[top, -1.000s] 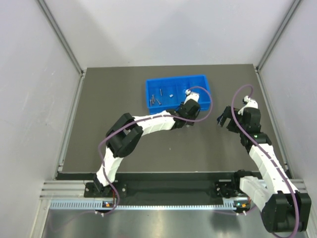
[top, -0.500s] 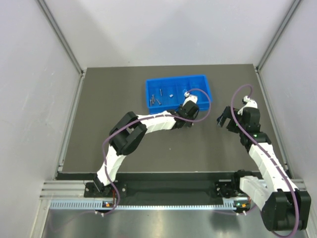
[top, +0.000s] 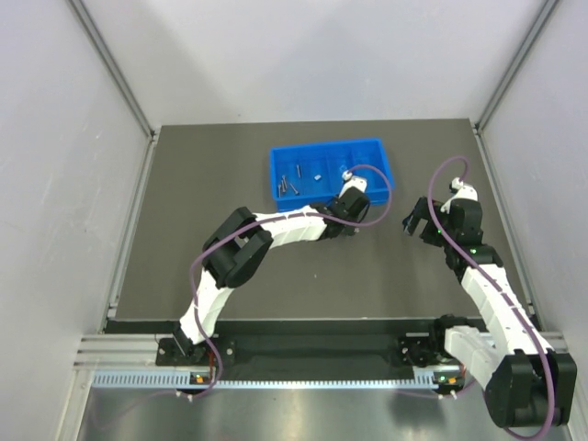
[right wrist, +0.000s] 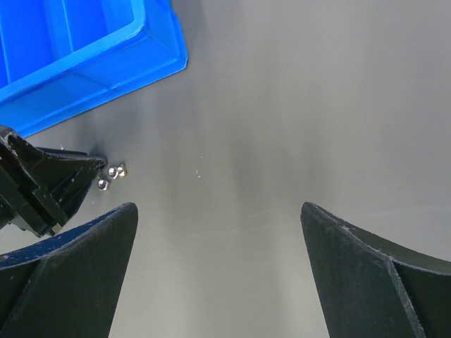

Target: Sort the screws and nuts into containers

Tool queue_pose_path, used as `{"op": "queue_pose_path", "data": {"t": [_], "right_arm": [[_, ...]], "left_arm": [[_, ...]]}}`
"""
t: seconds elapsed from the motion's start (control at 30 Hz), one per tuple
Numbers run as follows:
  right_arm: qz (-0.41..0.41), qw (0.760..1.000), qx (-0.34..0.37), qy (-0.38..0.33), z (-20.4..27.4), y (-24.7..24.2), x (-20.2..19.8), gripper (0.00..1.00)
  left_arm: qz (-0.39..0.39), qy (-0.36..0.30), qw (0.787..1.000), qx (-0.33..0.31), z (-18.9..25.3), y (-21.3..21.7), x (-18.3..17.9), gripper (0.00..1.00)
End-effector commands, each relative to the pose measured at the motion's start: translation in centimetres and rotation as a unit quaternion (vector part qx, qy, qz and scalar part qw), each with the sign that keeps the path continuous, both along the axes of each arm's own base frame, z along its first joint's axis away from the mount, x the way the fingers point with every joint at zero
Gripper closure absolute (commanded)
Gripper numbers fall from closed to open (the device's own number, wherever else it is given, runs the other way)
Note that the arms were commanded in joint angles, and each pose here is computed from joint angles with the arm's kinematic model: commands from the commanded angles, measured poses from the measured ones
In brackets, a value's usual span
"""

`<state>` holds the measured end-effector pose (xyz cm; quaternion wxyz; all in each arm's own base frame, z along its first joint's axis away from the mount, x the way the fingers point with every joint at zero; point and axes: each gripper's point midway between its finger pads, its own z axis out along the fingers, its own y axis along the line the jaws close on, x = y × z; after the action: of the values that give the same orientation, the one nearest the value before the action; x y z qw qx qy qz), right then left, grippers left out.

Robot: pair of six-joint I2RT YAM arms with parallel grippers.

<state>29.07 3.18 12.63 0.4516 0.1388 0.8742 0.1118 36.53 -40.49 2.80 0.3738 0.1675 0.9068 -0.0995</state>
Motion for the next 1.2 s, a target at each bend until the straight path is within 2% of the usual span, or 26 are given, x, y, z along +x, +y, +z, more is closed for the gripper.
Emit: {"op": "queue_pose_path", "data": {"t": [0.0,0.1,0.23,0.33,0.57,0.73,0.93,1.17], "right_arm": [[-0.004,1.000,-0.003,-0.019,0.9,-0.1,0.6,0.00],[-0.004,1.000,-0.004,-0.019,0.9,-0.1,0.6,0.00],[-0.003,1.000,-0.002,-0.019,0.9,0.0,0.6,0.00],[-0.005,1.000,-0.002,-0.018,0.8,-0.1,0.5,0.00],[-0.006,1.000,-0.001,-0.017,0.7,-0.1,0.6,0.00],[-0.008,1.000,0.000,-0.020,0.6,-0.1,0.6,0.00],[-0.012,1.000,-0.001,-0.015,0.4,-0.2,0.6,0.00],[-0.014,1.000,-0.004,-0.016,0.4,-0.3,0.7,0.00]], "left_arm": [[-0.004,0.011,1.000,0.007,0.3,0.2,-0.9,0.67],[-0.002,0.014,1.000,0.008,0.3,0.3,-1.1,0.71],[0.005,0.011,1.000,-0.001,1.0,0.5,-1.3,0.80],[-0.002,-0.015,0.999,-0.028,3.3,0.1,-1.0,0.82],[-0.008,-0.109,0.990,-0.094,12.9,-0.5,1.8,0.81],[0.046,-0.150,0.982,-0.103,16.8,2.9,6.5,0.80],[0.098,-0.153,0.979,-0.093,16.5,7.0,11.6,0.79],[0.095,-0.128,0.984,-0.081,13.3,7.3,13.9,0.77]]}}
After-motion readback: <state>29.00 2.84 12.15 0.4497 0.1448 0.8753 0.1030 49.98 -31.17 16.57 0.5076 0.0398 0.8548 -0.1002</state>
